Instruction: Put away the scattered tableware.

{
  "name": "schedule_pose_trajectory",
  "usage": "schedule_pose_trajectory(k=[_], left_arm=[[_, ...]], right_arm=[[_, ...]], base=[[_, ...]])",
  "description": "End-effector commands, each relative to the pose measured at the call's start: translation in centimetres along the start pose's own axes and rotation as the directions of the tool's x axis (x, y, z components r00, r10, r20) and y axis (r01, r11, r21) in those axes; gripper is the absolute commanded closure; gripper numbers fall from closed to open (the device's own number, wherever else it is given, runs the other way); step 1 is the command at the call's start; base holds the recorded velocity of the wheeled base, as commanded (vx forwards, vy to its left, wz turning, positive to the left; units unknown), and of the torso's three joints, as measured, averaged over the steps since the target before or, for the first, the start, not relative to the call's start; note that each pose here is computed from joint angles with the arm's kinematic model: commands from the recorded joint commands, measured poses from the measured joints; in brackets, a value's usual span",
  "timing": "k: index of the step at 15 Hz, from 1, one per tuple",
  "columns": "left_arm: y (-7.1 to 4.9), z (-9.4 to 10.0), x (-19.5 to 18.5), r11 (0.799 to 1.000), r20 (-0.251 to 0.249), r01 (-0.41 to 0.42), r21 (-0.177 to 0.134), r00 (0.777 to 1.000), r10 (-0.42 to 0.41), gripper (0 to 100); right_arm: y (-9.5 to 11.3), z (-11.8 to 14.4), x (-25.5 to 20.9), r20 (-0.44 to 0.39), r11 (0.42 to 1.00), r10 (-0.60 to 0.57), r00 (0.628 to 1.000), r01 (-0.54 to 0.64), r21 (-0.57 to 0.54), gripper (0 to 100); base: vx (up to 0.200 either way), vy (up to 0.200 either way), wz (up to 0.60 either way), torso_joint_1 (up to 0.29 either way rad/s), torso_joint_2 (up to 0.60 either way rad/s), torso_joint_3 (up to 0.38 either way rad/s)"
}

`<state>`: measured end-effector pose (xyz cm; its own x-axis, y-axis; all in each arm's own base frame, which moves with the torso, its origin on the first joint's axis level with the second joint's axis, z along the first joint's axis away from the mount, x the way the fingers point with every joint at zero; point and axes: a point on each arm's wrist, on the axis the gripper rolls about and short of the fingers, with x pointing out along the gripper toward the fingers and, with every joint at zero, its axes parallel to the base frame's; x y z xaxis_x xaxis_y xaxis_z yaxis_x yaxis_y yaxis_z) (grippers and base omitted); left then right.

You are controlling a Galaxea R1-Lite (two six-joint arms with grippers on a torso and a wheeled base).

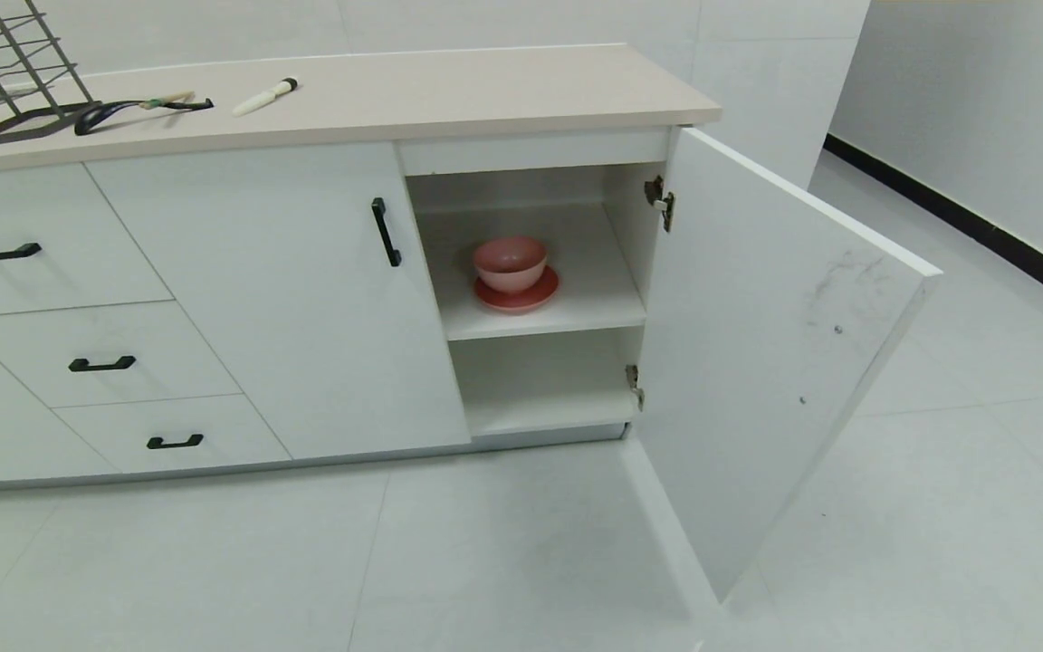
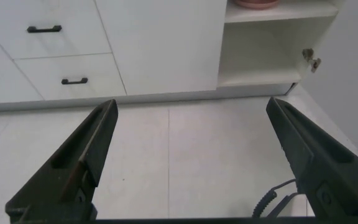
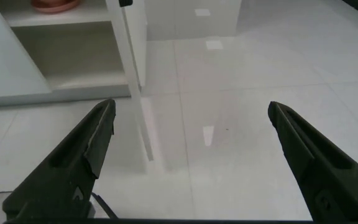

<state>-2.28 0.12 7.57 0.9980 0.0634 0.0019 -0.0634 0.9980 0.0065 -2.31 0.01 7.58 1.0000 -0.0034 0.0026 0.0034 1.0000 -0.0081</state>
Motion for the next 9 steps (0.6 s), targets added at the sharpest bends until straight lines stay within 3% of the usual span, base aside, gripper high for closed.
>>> schedule_pose_trajectory(k=[1, 2, 9], left_arm=[[0.00, 0.01, 0.00, 1.000, 0.001, -0.003, -0.007, 1.000, 0.003, 0], [0.00, 0.01, 0.00, 1.000, 0.001, -0.003, -0.007, 1.000, 0.003, 0], [0.00, 0.01, 0.00, 1.000, 0.001, -0.003, -0.005, 1.000, 0.003, 0]], right_arm=[[0.00, 0.01, 0.01, -0.001, 1.000, -0.001, 1.000, 0.001, 0.000, 0], [-0.01, 0.01, 0.01, -0.001, 1.000, 0.000, 1.000, 0.000, 0.000, 100], [0.01, -0.01, 0.01, -0.002, 1.000, 0.008, 1.000, -0.008, 0.004, 100]], base=[[0.000, 0.000, 0.00, 0.000, 0.00, 0.000], [0.000, 0.000, 0.00, 0.000, 0.00, 0.000], [0.000, 0.000, 0.00, 0.000, 0.00, 0.000]])
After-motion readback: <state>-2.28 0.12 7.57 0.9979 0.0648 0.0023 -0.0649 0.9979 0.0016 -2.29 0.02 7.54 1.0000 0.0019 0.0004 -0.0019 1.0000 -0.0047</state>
